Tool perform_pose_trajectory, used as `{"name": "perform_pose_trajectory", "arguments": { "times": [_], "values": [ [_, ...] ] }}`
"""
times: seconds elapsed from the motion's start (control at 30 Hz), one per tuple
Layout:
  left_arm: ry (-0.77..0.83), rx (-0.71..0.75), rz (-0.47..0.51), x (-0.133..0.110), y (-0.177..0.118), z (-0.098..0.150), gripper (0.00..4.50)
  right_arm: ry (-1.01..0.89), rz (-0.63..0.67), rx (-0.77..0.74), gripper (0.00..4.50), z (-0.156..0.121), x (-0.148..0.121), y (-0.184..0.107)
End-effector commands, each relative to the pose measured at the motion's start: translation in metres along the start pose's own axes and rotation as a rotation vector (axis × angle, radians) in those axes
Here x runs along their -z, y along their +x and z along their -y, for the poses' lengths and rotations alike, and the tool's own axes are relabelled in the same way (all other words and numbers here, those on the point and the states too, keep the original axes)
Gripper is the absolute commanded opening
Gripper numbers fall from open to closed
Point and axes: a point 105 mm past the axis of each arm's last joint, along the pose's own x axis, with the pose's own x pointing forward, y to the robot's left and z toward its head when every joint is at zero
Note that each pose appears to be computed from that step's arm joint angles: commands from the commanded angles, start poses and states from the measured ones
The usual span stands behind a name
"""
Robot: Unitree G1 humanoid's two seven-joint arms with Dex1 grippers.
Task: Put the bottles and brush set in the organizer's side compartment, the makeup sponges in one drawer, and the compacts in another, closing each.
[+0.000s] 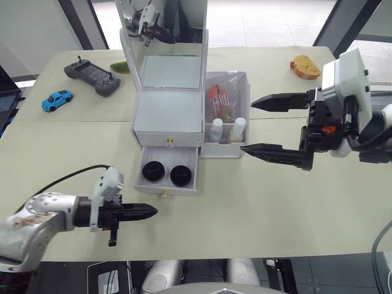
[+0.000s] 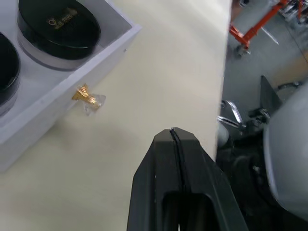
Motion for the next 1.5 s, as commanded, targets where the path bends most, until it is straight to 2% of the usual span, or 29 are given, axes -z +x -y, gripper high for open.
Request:
{"name": "perform_pose_trajectory", "arguments": {
  "times": [0.03,0.17,0.23,0.37,0.6,0.93,1.17,1.5],
  "values": [
    [0.083,-0.086,0.002,0.004,0.004,-0.011,0.03,-0.047,0.030,0.011,4.50,0.000,-0.011,-0.004],
    [0.163,-0.195,-0.018,0.011,0.008,-0.030,0.03,-0.051,0.026,0.019,4.50,0.000,-0.011,-0.005],
    [0.176,-0.210,0.006,0.007,0.012,-0.034,0.03,-0.052,0.026,0.022,4.50,0.001,-0.011,-0.005],
    [0.193,-0.218,0.084,-0.008,0.022,-0.036,0.03,-0.052,0.026,0.028,4.50,0.000,-0.011,-0.005],
    [0.291,-0.248,0.140,-0.042,0.031,-0.052,0.03,-0.052,0.008,0.035,4.50,0.001,-0.008,-0.007],
    [0.413,-0.293,0.134,-0.067,0.044,-0.074,0.03,-0.060,0.015,0.063,4.50,0.000,-0.009,-0.010],
    [0.554,-0.352,0.107,-0.084,0.045,-0.092,0.03,-0.062,0.001,0.088,4.50,0.001,-0.009,-0.012],
    [0.599,-0.340,0.103,-0.094,0.048,-0.097,0.03,-0.065,-0.011,0.116,4.50,0.002,-0.010,-0.015]
  ]
}}
